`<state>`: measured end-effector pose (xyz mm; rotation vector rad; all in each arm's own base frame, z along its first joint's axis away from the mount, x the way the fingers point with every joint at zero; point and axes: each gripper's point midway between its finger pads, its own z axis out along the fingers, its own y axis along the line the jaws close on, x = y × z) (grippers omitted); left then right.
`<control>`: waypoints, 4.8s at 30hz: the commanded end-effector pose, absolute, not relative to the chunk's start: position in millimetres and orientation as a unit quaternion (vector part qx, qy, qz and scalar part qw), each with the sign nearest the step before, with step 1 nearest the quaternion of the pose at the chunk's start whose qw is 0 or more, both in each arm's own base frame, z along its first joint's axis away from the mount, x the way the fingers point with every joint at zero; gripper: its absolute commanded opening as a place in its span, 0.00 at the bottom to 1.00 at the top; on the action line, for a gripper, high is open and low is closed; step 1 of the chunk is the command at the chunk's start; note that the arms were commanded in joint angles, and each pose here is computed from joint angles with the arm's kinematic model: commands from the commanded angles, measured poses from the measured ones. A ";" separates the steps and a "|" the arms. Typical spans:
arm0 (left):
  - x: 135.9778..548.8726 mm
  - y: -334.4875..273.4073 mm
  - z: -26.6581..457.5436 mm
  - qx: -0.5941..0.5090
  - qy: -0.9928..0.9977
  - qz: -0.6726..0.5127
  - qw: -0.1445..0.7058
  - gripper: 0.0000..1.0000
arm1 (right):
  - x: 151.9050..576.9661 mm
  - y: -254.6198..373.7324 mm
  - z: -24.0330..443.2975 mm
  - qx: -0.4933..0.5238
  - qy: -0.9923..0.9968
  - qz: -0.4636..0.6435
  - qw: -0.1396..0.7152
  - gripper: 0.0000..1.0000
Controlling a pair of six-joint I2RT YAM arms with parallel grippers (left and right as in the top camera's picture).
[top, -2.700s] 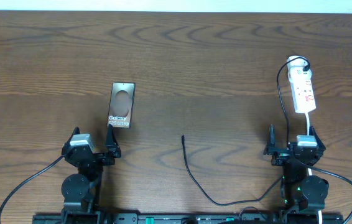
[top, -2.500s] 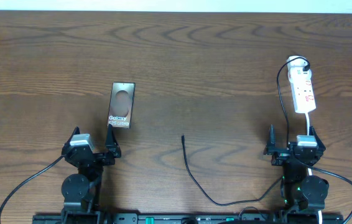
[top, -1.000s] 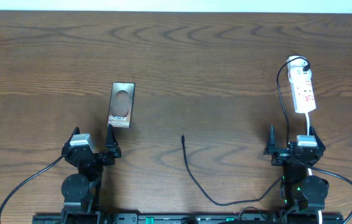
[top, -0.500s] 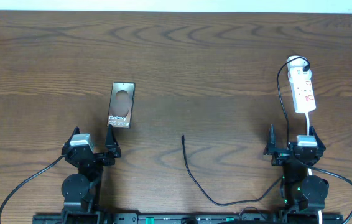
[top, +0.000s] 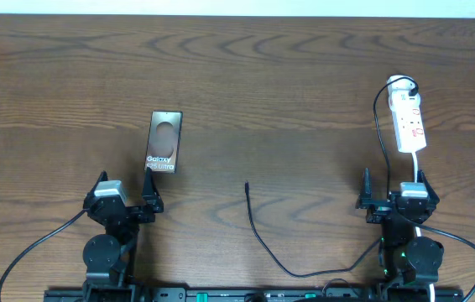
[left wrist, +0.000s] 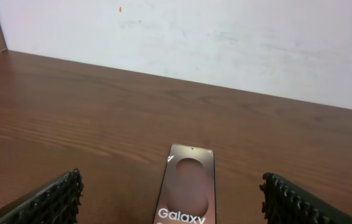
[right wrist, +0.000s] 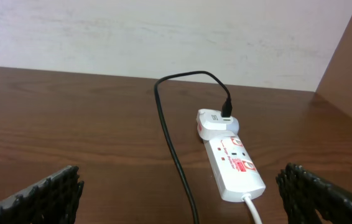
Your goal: Plug charger to phone and switch on socket
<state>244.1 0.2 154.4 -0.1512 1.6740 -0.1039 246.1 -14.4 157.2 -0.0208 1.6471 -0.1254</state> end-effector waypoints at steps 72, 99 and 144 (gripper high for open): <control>415.8 -32.5 197.5 0.009 0.972 -0.068 0.223 0.99 | 245.8 -14.6 156.7 -0.015 0.733 -0.060 0.678 0.99; 402.6 -18.4 64.0 0.011 0.999 -0.019 0.026 0.99 | 245.8 -14.6 156.7 -0.015 0.733 -0.060 0.678 0.99; 381.3 -30.2 24.5 0.040 0.999 -0.021 0.003 0.99 | 245.8 -14.6 156.7 -0.015 0.733 -0.060 0.678 0.99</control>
